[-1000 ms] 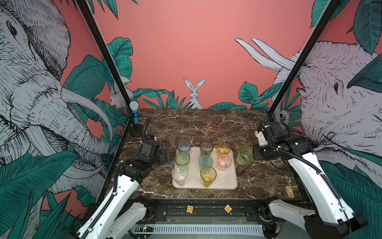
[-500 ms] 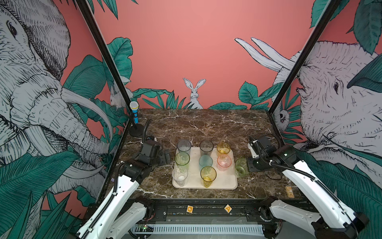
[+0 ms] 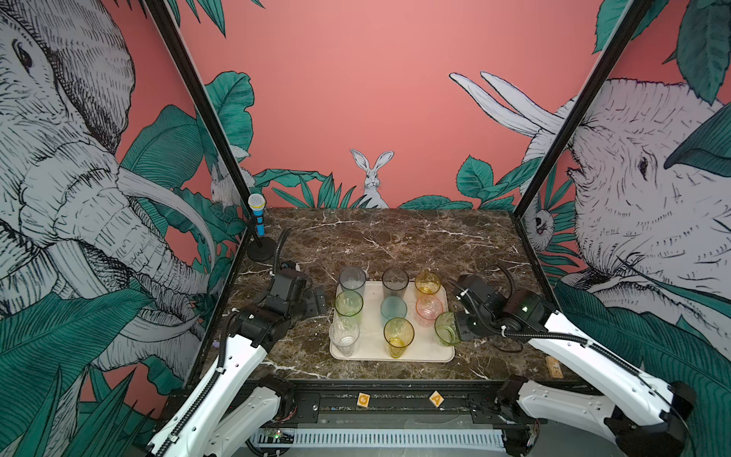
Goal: Place the glasses into the tray
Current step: Place the glass on the tray.
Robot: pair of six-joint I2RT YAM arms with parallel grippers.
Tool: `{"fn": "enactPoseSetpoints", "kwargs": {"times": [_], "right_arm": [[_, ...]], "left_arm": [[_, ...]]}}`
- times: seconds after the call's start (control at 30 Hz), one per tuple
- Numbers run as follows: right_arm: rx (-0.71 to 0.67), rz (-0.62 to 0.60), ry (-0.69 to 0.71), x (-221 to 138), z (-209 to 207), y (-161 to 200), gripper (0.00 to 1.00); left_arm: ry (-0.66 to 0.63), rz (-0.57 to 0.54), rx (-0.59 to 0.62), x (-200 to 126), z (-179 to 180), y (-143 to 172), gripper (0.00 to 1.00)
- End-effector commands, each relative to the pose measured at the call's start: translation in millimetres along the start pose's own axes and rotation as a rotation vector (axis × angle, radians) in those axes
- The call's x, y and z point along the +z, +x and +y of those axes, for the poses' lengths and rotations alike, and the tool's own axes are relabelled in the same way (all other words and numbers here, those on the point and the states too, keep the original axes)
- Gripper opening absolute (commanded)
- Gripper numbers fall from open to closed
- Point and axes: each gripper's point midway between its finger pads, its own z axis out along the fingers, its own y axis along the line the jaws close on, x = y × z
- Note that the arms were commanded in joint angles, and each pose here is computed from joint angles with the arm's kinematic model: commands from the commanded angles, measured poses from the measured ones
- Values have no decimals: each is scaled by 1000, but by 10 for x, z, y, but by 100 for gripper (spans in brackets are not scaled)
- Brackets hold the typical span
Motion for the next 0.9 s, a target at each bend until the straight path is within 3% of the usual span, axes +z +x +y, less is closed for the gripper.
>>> {"fn": "enactPoseSetpoints", "kwargs": {"times": [0.0,0.87], "right_arm": [[18,-24,22,72,46,-22,0],[17,5,37,675,270,196,0]], "left_arm": [[-4,4,-24,-1,37,37,95],[0,6,-17,-14,29,37,95]]}}
